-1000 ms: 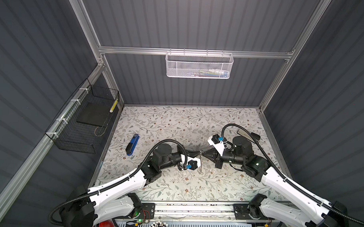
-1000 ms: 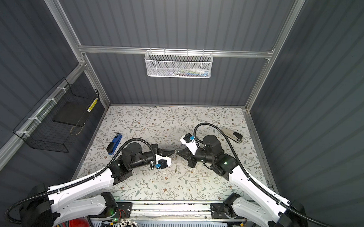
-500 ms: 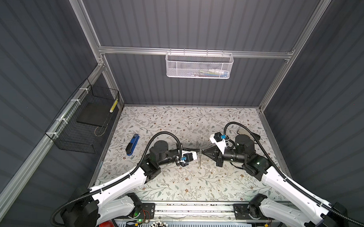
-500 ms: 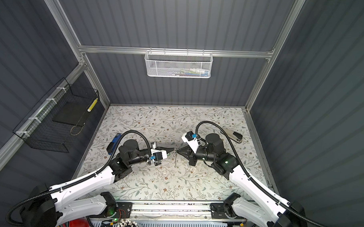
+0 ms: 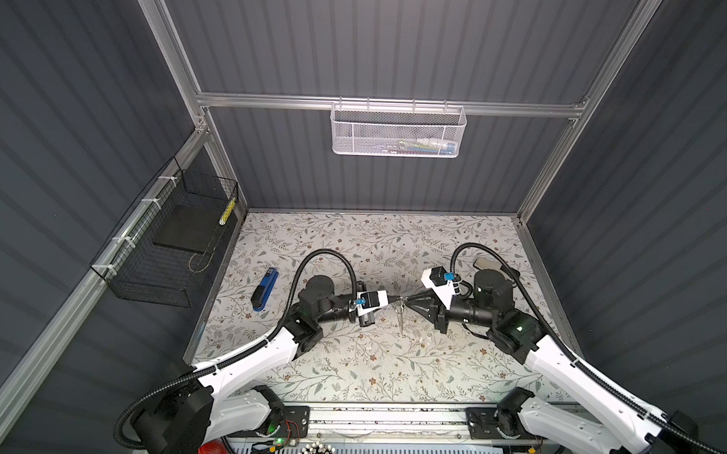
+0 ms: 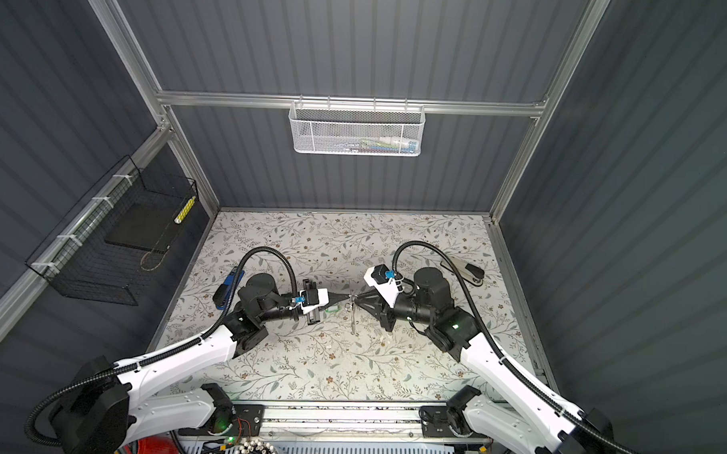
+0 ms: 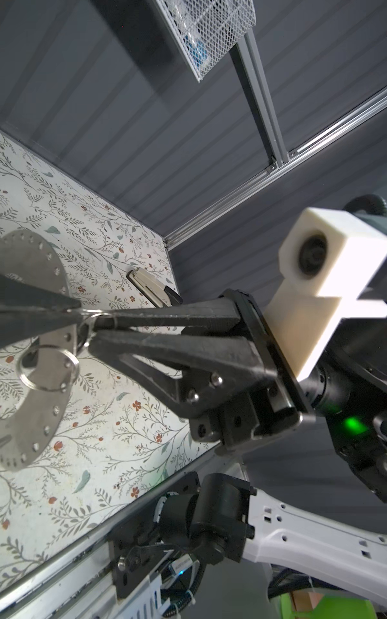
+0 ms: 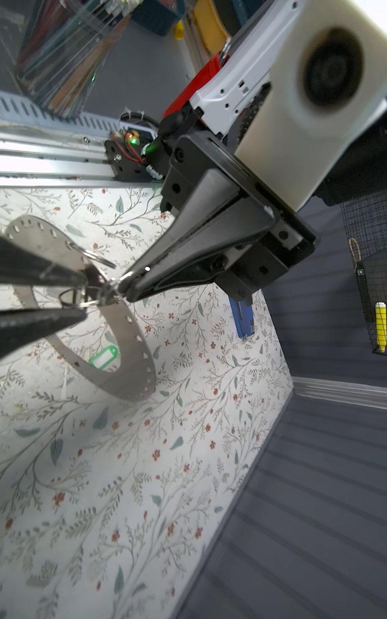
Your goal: Put the keys on the keyring
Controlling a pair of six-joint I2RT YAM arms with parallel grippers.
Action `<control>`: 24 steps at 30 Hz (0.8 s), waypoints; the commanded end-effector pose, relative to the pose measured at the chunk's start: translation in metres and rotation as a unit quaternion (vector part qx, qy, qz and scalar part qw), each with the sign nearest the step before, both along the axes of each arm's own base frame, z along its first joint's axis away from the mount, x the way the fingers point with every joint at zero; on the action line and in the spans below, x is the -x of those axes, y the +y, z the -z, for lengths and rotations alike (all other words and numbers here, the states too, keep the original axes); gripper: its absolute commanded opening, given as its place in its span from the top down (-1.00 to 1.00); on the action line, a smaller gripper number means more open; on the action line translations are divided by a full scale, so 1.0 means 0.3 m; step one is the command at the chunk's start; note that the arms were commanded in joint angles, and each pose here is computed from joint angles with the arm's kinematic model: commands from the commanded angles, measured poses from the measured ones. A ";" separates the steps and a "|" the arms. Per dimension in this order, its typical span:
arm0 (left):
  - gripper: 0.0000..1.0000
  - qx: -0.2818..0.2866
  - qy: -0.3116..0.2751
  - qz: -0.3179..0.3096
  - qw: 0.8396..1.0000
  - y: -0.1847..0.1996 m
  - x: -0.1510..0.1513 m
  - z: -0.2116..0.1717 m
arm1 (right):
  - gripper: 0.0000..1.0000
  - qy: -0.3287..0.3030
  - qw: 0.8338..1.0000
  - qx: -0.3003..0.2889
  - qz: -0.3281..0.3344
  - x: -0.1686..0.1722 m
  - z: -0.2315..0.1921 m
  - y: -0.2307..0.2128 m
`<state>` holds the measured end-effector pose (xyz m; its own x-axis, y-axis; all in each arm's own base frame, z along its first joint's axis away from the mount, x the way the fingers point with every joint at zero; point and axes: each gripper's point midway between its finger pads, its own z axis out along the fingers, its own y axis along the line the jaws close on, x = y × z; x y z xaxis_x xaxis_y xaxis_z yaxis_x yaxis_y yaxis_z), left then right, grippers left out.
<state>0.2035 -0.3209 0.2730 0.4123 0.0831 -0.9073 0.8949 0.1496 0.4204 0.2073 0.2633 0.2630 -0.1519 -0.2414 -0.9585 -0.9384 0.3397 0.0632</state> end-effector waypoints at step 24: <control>1.00 0.049 0.023 0.046 0.997 -0.009 0.017 -0.105 | 0.26 -0.076 0.997 0.004 0.008 0.014 -0.123 -0.036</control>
<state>0.2006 -0.3243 0.2794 0.3214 0.0094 -0.9469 0.9413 0.1061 0.3205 0.2072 0.2530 0.2793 -0.0731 -0.2773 -0.9580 -0.9286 0.3693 -0.0360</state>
